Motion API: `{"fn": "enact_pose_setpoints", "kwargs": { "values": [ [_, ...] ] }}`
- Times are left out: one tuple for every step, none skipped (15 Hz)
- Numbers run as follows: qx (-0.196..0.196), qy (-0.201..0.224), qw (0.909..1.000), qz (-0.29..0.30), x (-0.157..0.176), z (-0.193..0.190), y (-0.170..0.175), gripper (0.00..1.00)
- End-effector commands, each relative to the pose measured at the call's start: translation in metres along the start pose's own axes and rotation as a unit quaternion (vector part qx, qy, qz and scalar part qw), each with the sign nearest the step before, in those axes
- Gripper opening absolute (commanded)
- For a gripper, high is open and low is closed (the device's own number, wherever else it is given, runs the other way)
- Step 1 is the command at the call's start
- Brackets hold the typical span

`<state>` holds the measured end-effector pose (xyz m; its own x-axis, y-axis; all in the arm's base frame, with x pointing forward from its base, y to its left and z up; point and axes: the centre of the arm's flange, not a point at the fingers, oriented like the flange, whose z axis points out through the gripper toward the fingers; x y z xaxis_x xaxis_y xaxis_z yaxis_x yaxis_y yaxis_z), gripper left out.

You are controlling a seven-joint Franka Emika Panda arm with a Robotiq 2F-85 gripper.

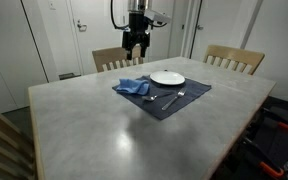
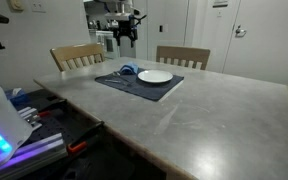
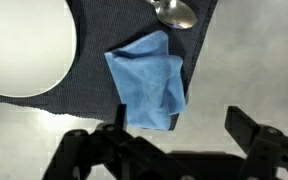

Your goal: Use the towel to wipe the plate

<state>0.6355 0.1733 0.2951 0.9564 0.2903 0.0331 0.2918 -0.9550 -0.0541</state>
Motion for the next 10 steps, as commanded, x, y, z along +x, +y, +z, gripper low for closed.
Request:
{"fn": "enact_pose_setpoints", "kwargs": {
  "values": [
    [0.012, 0.002, 0.9999, -0.009, 0.018, 0.027, -0.001, 1.00],
    [0.012, 0.003, 0.9999, -0.012, 0.020, 0.036, -0.001, 1.00],
    [0.006, 0.003, 0.9999, -0.014, 0.023, 0.044, 0.001, 1.00],
    [0.008, 0.005, 0.9998, -0.015, 0.026, 0.052, 0.002, 1.00],
    [0.011, 0.007, 0.9997, -0.019, 0.029, 0.059, 0.002, 1.00],
    [0.011, 0.006, 0.9996, -0.023, 0.031, 0.065, 0.002, 1.00],
    [0.013, 0.004, 0.9996, -0.023, 0.032, 0.074, 0.003, 1.00],
    [0.016, 0.004, 0.9996, -0.022, 0.034, 0.082, 0.005, 1.00],
    [0.018, 0.000, 0.9996, -0.021, 0.035, 0.089, 0.006, 1.00],
    [0.020, -0.004, 0.9996, -0.021, 0.036, 0.094, 0.007, 1.00]
  ]
}}
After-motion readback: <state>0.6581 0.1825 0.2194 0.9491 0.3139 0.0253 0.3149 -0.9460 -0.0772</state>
